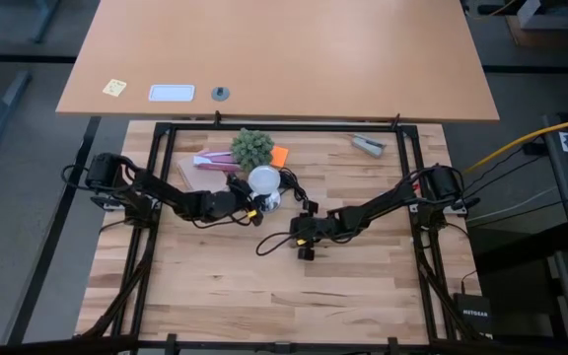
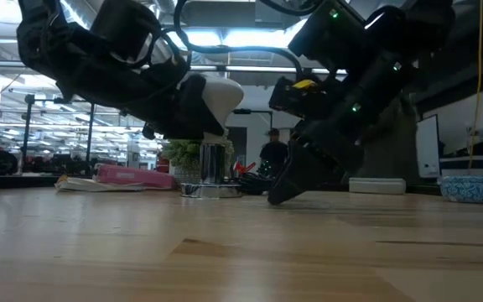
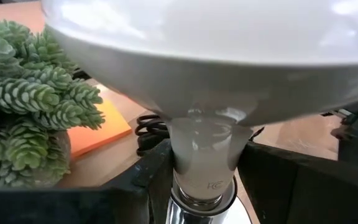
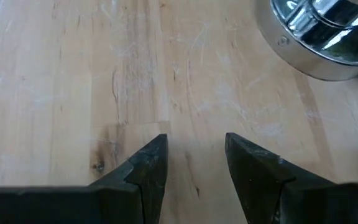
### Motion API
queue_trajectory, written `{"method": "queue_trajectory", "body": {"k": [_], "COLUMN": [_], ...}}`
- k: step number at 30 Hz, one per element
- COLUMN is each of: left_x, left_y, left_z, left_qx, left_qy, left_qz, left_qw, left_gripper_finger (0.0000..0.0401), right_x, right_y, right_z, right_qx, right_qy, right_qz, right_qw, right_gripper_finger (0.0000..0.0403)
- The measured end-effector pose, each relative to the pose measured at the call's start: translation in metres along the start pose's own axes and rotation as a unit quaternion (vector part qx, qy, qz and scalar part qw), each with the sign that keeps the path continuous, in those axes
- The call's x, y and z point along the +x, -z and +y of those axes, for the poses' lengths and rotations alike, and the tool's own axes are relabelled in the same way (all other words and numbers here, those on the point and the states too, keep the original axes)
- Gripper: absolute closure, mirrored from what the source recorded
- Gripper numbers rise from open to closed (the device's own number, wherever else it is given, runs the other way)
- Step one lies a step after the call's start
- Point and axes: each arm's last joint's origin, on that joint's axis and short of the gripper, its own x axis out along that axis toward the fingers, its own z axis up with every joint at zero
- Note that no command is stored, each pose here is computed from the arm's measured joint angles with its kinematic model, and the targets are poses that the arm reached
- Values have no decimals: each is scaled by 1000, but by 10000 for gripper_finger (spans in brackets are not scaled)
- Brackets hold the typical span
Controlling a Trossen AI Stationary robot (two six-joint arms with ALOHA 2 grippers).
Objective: Screw lightbulb
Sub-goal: Insert the lightbulb into the lamp
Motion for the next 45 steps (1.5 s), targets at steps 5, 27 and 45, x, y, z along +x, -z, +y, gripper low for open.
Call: {"method": "queue_trajectory", "body": {"k": [5, 27, 45], "left_x": [-1, 21, 13], "left_y": [2, -1, 3], "left_z": [-3, -33, -41], "left_qx": [-13, 31, 72], "left_qy": [12, 27, 6], "left_qz": [2, 2, -7], "left_qw": [1000, 999, 997], "left_gripper_finger": [251, 251, 251], "right_x": [-13, -44, -38], "right_y": [-6, -17, -14], "right_z": [-3, -13, -11], "right_qx": [-13, -24, 1], "right_qy": [11, 61, 61], "right_qz": [-3, -7, -1], "right_qw": [1000, 998, 998], "right_gripper_finger": [235, 235, 235]}}
